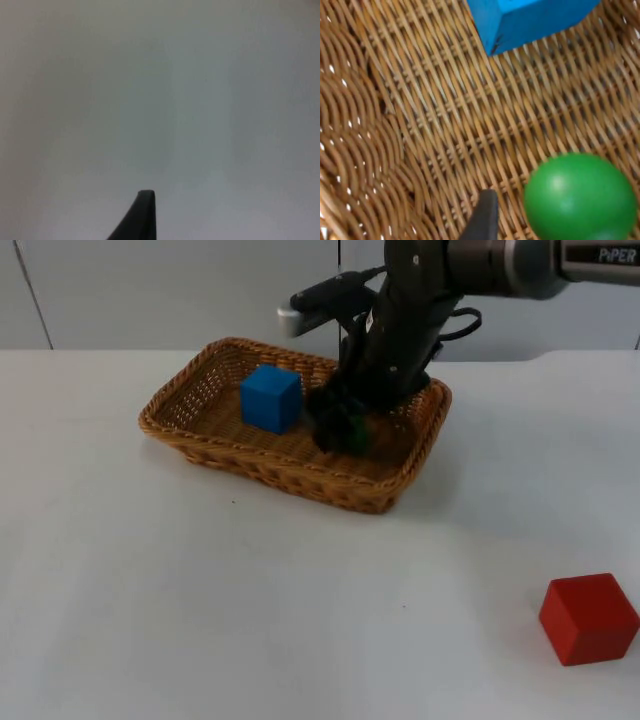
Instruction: Place all geometric objects except the red cube into the basket.
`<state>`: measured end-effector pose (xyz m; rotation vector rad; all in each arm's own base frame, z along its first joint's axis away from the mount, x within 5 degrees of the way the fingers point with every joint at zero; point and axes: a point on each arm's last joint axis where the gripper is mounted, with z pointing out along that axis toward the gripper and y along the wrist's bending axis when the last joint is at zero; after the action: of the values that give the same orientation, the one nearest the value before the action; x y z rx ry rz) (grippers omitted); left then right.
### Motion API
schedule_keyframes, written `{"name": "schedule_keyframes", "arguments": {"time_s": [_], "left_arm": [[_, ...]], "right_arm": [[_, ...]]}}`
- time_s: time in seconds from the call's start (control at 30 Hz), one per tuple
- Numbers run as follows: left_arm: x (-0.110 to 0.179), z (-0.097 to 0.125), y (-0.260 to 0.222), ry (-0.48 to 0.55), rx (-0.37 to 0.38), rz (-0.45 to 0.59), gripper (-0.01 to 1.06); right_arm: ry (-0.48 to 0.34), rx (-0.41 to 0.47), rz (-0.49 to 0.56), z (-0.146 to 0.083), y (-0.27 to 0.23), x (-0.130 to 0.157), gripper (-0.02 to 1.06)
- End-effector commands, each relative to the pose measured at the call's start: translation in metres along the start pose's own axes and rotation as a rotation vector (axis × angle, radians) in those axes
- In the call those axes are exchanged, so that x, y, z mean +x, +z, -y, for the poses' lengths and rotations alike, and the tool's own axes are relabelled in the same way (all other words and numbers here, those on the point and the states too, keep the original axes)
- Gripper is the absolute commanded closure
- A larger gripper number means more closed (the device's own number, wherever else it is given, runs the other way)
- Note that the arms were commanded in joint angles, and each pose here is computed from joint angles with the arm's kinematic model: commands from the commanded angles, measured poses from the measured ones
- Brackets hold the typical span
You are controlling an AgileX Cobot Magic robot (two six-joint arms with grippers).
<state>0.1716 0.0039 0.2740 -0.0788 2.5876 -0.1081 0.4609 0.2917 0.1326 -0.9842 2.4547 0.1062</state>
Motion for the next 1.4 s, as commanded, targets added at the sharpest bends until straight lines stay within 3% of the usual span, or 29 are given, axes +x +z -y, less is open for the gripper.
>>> {"name": "schedule_keyframes", "arguments": {"time_s": [0.0,0.13,0.27,0.33,0.57,0.83,1.0,1.03,1.1,1.23,1.37], "left_arm": [[0.001,0.0,-0.001,-0.008,0.002,0.012,0.07],[0.001,0.0,-0.001,-0.008,0.002,0.012,0.07],[0.001,0.0,-0.001,-0.008,0.002,0.012,0.07],[0.001,0.0,-0.001,-0.009,0.003,0.012,0.07],[0.001,0.0,-0.001,-0.009,0.004,0.01,0.07],[0.002,0.001,-0.009,0.011,0.004,0.043,0.07],[0.013,0.005,-0.044,0.027,0.01,0.203,0.07],[0.013,0.005,-0.044,0.027,0.01,0.203,0.07],[0.019,0.007,-0.058,0.025,0.025,0.274,0.07],[0.029,0.011,-0.077,0.018,0.053,0.362,0.07],[0.053,0.016,-0.104,0.033,0.074,0.478,0.07]], "right_arm": [[0.002,0.011,0.059,0.003,-0.028,-0.014,0.26],[0.008,0.013,0.094,0.005,-0.061,-0.025,0.26],[0.054,-0.034,0.197,0.004,-0.147,-0.044,0.26],[0.057,-0.037,0.224,0.004,-0.166,-0.047,0.26],[0.063,-0.039,0.311,0.002,-0.249,-0.037,0.26],[0.092,-0.049,0.357,-0.01,-0.287,0.019,0.26],[0.119,-0.031,0.482,-0.021,-0.326,0.081,0.26],[0.119,-0.031,0.482,-0.021,-0.326,0.081,0.26],[0.117,-0.024,0.496,-0.027,-0.34,0.113,0.26],[0.116,-0.021,0.521,-0.032,-0.356,0.141,0.26],[0.112,-0.019,0.539,-0.041,-0.373,0.185,0.26]]}}
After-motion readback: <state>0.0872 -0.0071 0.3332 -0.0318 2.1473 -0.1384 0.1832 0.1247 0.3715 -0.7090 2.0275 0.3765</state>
